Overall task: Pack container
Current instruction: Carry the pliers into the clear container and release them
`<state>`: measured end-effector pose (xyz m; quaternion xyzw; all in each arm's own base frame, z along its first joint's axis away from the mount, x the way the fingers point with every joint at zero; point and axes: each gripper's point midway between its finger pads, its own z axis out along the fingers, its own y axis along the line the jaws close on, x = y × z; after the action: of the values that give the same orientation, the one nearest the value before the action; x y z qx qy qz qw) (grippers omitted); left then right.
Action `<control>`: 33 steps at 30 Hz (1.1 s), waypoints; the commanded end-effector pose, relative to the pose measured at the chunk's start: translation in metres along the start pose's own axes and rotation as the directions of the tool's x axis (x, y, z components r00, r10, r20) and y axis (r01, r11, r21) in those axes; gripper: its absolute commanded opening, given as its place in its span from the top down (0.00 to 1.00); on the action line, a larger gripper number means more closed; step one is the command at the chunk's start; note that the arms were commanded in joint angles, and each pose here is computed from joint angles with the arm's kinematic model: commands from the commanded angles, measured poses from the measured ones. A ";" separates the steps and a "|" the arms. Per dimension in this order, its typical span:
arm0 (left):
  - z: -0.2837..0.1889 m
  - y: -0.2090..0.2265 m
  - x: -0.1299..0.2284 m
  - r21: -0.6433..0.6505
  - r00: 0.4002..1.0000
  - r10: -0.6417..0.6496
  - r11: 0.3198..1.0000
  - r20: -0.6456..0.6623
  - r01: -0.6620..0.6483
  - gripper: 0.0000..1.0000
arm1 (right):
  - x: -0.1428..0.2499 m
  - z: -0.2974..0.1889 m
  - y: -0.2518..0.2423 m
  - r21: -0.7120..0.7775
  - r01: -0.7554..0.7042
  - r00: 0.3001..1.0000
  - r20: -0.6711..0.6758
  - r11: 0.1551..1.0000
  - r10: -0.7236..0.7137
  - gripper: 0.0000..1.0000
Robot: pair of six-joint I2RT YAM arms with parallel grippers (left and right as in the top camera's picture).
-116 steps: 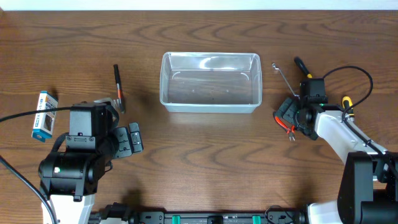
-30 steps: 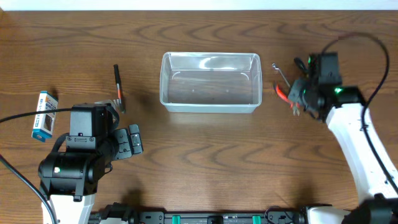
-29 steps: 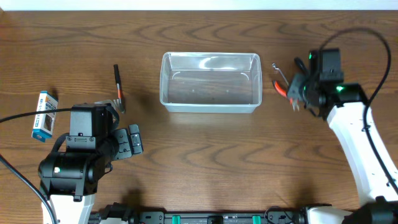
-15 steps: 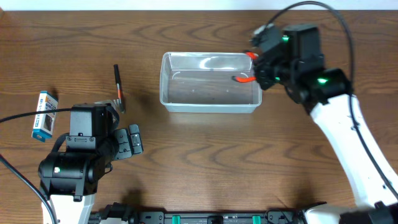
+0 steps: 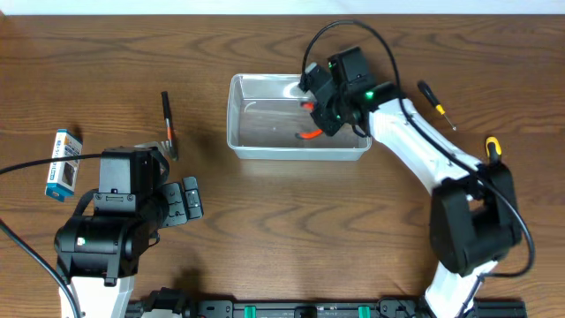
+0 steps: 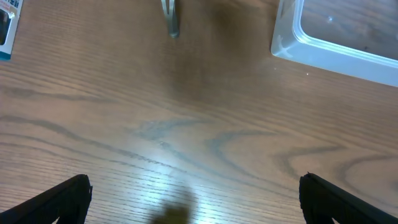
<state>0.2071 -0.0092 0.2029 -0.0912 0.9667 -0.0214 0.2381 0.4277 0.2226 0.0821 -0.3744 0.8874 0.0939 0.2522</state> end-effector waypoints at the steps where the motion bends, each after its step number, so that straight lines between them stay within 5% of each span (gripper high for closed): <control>1: -0.004 0.000 -0.004 -0.005 1.000 -0.006 1.000 0.016 0.006 0.02 | -0.006 0.006 0.007 -0.026 0.029 1.000 -0.004 0.999 -0.029 0.98; 7: -0.004 0.000 -0.004 -0.005 1.000 -0.006 1.000 0.016 0.006 0.02 | 0.031 0.029 0.016 -0.078 0.003 0.990 -0.137 0.997 -0.013 0.93; 14: -0.004 0.000 -0.004 -0.005 1.000 -0.006 1.000 0.016 0.006 0.02 | 0.027 0.031 0.015 -0.072 0.006 0.992 -0.122 0.997 -0.014 0.84; 21: -0.004 0.000 -0.004 -0.005 1.000 -0.006 1.000 0.016 0.006 0.02 | 0.007 0.020 0.010 -0.054 0.012 0.997 -0.074 0.998 -0.016 0.29; 25: -0.004 0.000 -0.004 -0.005 1.000 -0.006 1.000 0.016 0.006 0.02 | -0.038 -0.027 0.001 -0.020 0.003 1.000 0.017 1.000 -0.003 0.20; 28: -0.004 0.000 -0.004 -0.005 1.000 -0.006 1.000 0.016 0.006 0.02 | -0.071 -0.091 -0.019 0.060 -0.005 0.996 0.088 0.998 0.000 0.01; 33: -0.004 0.000 -0.004 -0.005 1.000 -0.006 1.000 0.016 0.006 0.02 | -0.078 -0.187 -0.076 0.235 -0.137 0.983 0.149 0.962 0.103 0.01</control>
<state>0.2068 -0.0092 0.2028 -0.0912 0.9668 -0.0215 0.2376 0.4493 0.2005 0.2169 -0.3414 0.8920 0.0677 0.2886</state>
